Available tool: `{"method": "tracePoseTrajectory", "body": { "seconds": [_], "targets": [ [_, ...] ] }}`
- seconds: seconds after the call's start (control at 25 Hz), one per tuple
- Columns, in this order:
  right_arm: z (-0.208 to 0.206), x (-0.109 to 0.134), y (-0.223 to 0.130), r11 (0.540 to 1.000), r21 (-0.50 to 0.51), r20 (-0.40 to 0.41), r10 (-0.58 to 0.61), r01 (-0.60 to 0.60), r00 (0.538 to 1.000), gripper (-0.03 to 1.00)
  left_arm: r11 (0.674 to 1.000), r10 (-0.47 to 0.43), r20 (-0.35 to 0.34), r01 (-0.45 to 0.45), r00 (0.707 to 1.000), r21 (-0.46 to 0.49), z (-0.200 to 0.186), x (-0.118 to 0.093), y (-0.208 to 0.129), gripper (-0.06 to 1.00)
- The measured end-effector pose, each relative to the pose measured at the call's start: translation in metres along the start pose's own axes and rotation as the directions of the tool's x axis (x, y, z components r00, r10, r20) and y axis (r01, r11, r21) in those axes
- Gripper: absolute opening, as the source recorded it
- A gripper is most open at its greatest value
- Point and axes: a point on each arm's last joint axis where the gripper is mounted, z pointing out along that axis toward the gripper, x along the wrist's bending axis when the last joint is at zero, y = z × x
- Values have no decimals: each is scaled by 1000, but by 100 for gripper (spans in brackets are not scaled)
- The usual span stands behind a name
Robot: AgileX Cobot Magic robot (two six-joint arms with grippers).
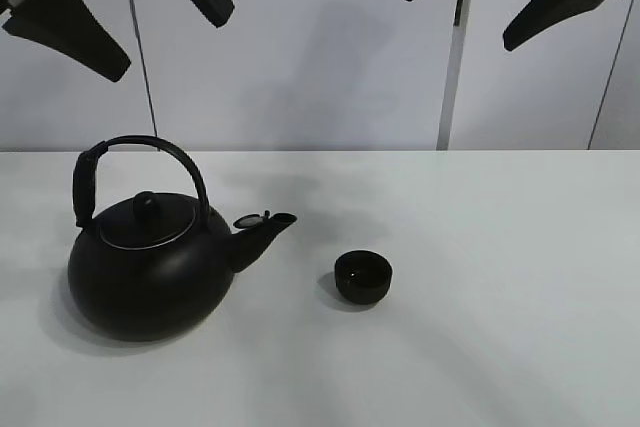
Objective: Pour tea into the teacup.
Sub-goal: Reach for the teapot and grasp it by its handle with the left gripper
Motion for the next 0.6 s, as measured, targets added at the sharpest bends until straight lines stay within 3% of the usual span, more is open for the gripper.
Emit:
{"method": "tracePoseTrajectory", "body": {
  "seconds": [0.12, 0.28, 0.44, 0.6],
  "targets": [
    [0, 0, 2, 1000, -18, -3, 0, 0, 1000, 64, 998, 32, -36, -34, 999, -48, -4, 1, 3, 70],
    [0, 1, 5, 998, -59, -10, 0, 0, 1000, 64, 973, 91, -118, -113, 989, -200, -29, -3, 7, 70],
    [-1, 2, 10, 994, -105, -17, -1, -1, 1000, 64, 910, 158, -206, -223, 966, -350, -67, -16, 4, 70],
    [-1, 2, 14, 988, -154, -26, -1, -3, 1000, 64, 820, 225, -312, -352, 923, -451, -99, -31, -2, 69]
  ]
}}
